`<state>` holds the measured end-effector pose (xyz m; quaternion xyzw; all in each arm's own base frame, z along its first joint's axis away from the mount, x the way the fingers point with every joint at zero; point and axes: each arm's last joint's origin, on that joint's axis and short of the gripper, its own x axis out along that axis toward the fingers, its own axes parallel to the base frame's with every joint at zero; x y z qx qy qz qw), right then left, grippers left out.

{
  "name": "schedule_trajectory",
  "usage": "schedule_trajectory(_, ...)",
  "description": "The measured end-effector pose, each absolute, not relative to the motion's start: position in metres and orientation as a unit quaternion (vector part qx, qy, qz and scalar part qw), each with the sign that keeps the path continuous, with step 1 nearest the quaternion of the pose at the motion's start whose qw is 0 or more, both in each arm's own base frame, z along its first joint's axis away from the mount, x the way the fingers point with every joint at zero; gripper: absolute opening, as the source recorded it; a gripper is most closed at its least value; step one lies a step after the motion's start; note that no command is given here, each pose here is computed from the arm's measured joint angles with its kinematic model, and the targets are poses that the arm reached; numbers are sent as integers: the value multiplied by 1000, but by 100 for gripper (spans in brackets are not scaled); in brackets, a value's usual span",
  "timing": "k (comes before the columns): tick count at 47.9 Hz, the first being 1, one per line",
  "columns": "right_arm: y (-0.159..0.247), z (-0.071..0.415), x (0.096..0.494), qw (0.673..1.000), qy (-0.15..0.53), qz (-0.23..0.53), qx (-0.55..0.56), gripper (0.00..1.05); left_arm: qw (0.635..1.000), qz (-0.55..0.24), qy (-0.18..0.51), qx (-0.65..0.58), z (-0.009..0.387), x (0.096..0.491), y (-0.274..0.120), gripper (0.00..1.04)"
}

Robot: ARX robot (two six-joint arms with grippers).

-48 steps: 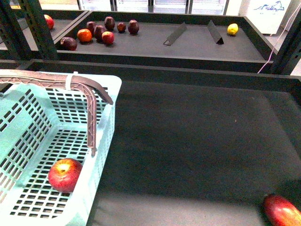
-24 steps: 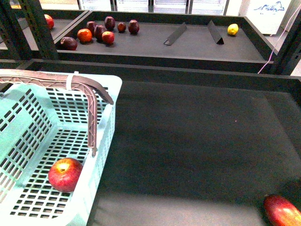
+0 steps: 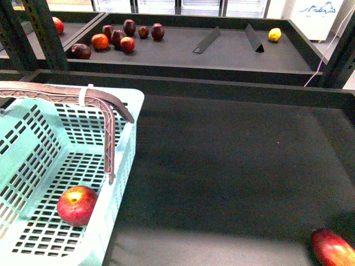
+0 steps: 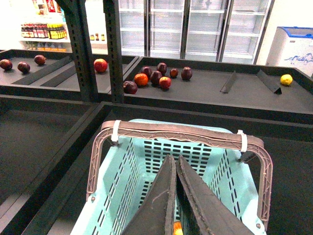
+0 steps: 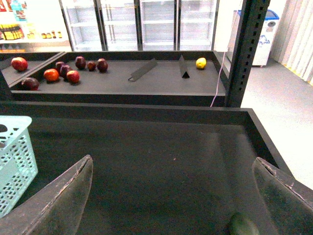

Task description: Pick apple with right arm and hold basket with left

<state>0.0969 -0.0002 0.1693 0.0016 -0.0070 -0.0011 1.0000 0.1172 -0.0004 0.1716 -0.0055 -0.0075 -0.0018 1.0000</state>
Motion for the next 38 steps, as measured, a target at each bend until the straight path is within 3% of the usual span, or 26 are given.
schedule_trajectory(38, 0, 169, 97, 1000, -7, -1, 2, 96, 1000, -2, -5, -5, 168, 97, 0, 3)
